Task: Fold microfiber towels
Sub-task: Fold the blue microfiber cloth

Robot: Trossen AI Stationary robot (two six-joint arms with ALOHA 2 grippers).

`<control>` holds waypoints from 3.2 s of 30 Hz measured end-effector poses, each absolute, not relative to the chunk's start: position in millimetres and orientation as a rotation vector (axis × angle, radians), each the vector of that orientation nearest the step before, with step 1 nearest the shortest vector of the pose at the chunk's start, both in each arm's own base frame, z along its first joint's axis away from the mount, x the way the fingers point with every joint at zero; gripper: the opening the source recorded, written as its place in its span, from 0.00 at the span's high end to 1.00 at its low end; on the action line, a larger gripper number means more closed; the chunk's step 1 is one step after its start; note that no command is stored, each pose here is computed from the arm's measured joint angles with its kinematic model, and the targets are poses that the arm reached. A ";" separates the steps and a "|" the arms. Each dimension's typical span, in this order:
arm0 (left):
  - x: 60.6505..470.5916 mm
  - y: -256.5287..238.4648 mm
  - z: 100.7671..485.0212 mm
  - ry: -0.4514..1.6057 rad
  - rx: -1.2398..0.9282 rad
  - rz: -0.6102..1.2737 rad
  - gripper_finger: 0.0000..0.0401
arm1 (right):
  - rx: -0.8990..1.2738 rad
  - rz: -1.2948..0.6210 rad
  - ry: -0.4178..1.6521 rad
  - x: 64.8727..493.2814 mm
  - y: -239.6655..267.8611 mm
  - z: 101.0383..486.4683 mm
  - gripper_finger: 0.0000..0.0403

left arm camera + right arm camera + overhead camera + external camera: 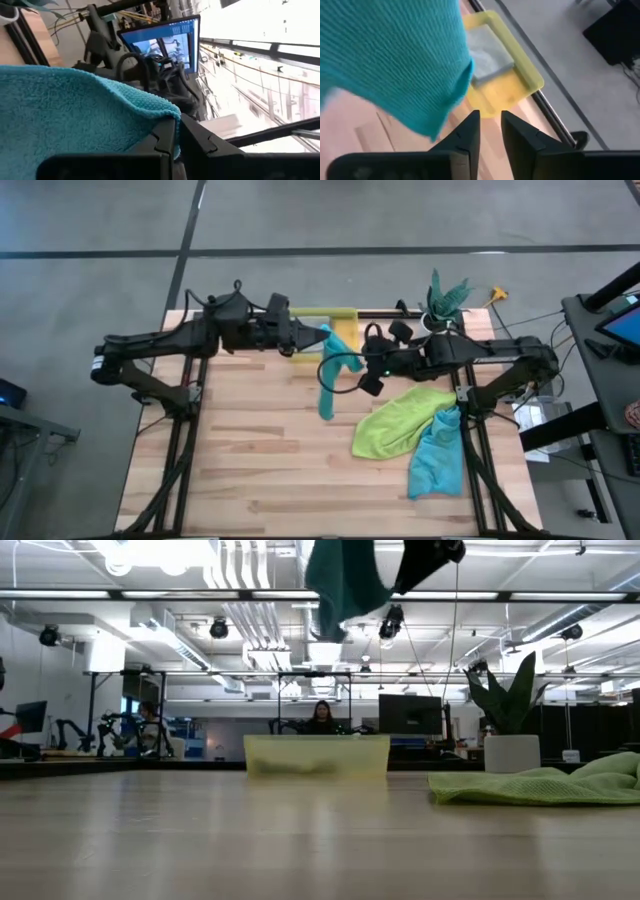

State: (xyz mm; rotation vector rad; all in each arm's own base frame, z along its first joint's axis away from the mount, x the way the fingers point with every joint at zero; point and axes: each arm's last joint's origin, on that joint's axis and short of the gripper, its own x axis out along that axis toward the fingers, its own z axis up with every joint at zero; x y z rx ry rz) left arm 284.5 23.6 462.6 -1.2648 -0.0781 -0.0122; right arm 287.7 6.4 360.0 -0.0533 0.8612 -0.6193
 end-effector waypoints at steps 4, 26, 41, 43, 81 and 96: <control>281.8 22.8 464.2 -0.077 -1.264 -0.020 0.99 | -0.023 -0.594 0.849 284.7 10.7 363.9 0.73; 259.0 19.7 478.5 -0.088 -1.319 -0.093 0.99 | -0.449 -0.116 0.723 265.3 47.7 399.1 0.42; 255.6 17.8 482.5 -0.092 -1.393 -0.137 0.99 | -0.692 -0.160 0.805 299.1 53.9 373.3 0.45; 255.1 17.5 482.9 -0.091 -1.403 -0.142 0.99 | -0.716 -0.181 0.810 298.3 52.3 374.0 0.47; 242.1 13.9 485.5 -0.012 -1.385 -0.200 0.99 | -0.536 -0.196 0.708 245.3 41.5 422.2 0.96; 237.1 15.0 500.4 -0.144 -1.370 -0.234 0.99 | -0.442 -0.069 0.720 259.6 48.8 412.4 0.62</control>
